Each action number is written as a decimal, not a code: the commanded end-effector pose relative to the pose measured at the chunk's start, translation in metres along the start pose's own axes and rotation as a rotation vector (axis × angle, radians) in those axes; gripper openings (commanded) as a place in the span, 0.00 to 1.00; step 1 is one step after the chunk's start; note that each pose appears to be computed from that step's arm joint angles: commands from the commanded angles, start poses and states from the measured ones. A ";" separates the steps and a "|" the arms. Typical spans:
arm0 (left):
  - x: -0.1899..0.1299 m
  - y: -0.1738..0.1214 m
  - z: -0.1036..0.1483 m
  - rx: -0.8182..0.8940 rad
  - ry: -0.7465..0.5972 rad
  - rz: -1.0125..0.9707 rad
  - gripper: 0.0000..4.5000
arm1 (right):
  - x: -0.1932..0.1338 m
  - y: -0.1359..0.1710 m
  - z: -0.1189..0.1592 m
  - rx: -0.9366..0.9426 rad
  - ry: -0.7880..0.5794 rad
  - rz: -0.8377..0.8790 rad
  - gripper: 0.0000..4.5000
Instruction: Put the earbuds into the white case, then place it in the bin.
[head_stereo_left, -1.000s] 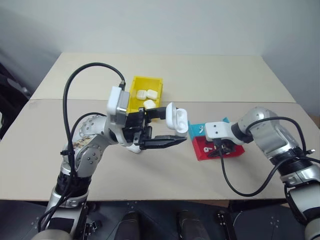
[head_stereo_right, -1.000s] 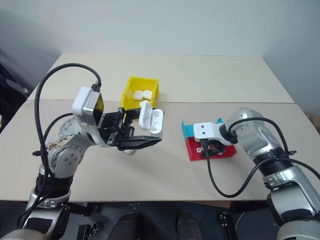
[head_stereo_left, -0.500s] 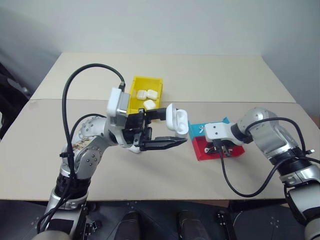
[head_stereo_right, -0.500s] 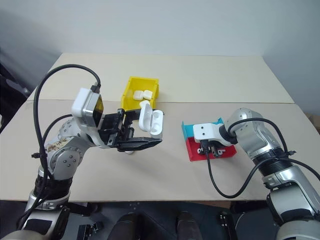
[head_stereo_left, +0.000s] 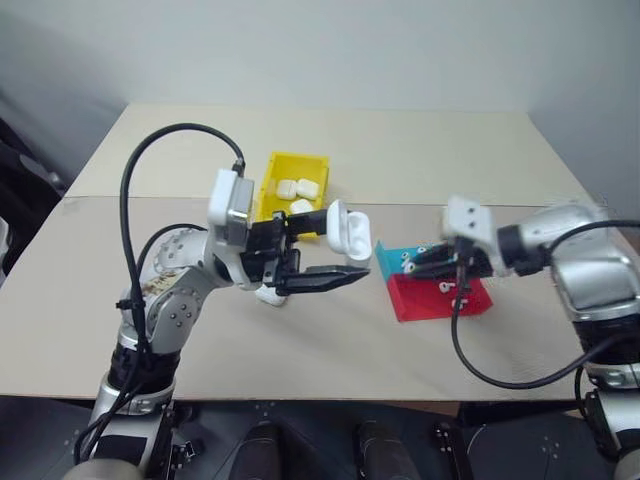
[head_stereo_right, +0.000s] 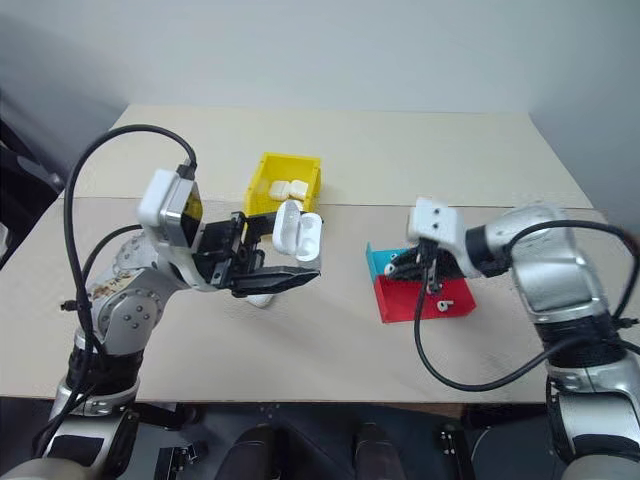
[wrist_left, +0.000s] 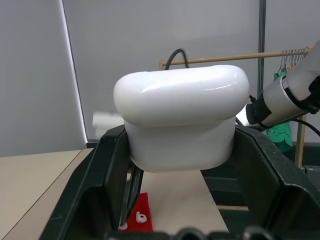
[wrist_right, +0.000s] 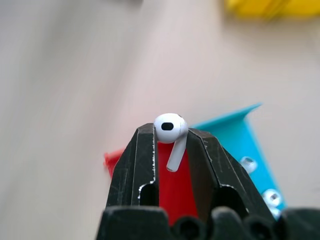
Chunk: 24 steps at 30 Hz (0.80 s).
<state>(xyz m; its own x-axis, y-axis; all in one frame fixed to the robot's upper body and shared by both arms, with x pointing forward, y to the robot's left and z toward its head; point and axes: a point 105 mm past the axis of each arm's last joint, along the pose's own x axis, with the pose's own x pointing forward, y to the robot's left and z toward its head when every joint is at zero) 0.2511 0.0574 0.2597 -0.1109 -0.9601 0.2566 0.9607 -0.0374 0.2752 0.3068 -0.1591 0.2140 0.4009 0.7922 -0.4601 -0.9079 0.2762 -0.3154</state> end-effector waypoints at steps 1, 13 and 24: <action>0.003 0.003 0.009 0.018 -0.018 -0.034 0.62 | -0.026 0.003 0.038 0.048 -0.269 -0.119 0.14; 0.011 0.017 0.000 -0.041 0.018 -0.066 0.62 | -0.028 0.043 0.118 0.178 -0.792 -0.087 0.14; 0.013 0.018 0.002 -0.029 0.015 -0.078 0.62 | -0.008 0.051 0.119 0.213 -0.759 -0.029 0.14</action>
<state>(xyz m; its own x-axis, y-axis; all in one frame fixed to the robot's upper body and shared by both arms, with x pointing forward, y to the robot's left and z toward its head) 0.2716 0.0448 0.2602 -0.1579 -0.9623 0.2216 0.9692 -0.1081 0.2211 0.2472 -0.0859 0.2934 0.3189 0.9182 0.2349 -0.9350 0.3454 -0.0808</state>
